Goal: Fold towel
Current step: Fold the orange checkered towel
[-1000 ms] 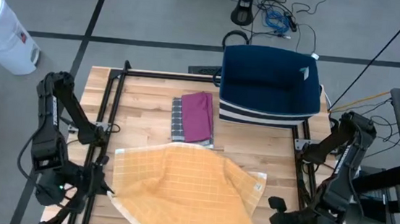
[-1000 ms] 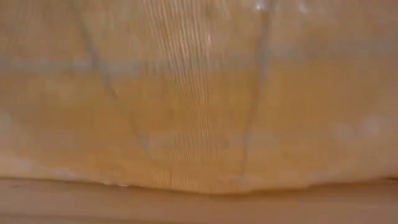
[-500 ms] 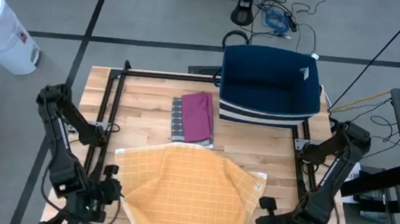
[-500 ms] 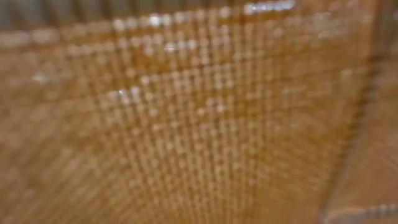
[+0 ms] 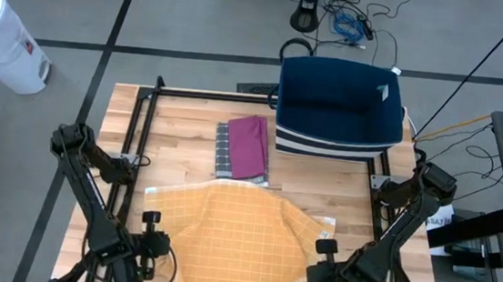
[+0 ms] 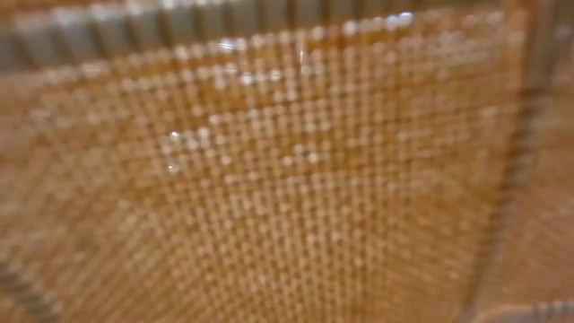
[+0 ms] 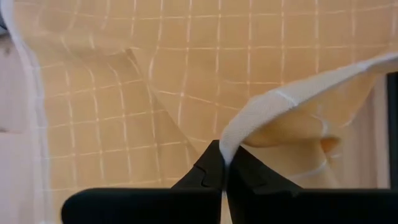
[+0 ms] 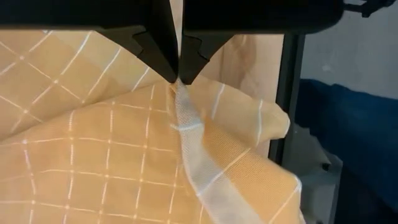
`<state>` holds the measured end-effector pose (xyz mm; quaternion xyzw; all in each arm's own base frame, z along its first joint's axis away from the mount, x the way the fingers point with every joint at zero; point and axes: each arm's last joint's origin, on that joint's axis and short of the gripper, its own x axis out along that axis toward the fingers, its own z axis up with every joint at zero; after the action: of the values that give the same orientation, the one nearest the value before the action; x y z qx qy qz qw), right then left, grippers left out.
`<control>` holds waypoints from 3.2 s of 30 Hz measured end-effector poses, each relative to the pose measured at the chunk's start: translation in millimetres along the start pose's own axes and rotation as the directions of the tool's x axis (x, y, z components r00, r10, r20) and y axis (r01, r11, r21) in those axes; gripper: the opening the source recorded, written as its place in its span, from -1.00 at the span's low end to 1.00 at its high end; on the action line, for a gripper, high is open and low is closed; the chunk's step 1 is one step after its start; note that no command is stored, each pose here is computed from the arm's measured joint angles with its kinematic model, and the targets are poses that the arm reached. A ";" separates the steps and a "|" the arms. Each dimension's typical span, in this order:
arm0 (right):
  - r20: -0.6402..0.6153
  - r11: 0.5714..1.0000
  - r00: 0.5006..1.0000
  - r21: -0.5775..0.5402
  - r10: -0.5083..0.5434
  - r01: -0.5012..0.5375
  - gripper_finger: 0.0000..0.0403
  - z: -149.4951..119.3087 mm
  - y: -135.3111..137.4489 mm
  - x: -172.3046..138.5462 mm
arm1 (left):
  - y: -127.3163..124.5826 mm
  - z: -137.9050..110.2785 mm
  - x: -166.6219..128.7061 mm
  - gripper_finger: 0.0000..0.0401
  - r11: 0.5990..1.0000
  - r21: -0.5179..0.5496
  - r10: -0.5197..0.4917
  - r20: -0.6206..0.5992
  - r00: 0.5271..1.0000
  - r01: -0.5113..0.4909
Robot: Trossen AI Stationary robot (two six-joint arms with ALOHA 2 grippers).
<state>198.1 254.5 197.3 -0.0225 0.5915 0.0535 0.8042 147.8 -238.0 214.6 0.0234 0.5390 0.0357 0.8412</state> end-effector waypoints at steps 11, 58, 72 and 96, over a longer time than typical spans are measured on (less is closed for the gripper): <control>0.002 1.000 1.000 0.003 -0.006 0.006 -1.00 -0.1 -1.1 -1.4 | -5.2 -5.9 -1.4 -0.93 0.995 -0.103 -0.002 0.022 1.000 0.004; -0.410 0.890 0.838 0.121 -0.359 0.440 -1.00 -30.7 -44.6 -15.2 | -38.3 -59.0 -28.2 0.07 0.898 -0.412 -0.291 -0.293 0.911 0.154; -0.326 0.753 0.743 0.124 -0.585 0.647 -0.97 -28.8 -66.0 -23.2 | -9.8 -22.8 -7.7 0.07 0.955 -0.295 -0.059 -0.135 0.989 0.017; 0.354 0.936 0.867 0.117 -0.351 0.331 0.25 28.6 -34.9 -14.7 | 26.0 45.9 24.6 0.07 1.000 -0.006 -0.021 -0.029 0.999 0.021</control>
<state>224.8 221.8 219.0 -0.0951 0.4174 -0.1018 0.8980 198.9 -210.1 213.6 0.0150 0.5512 0.0287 0.8338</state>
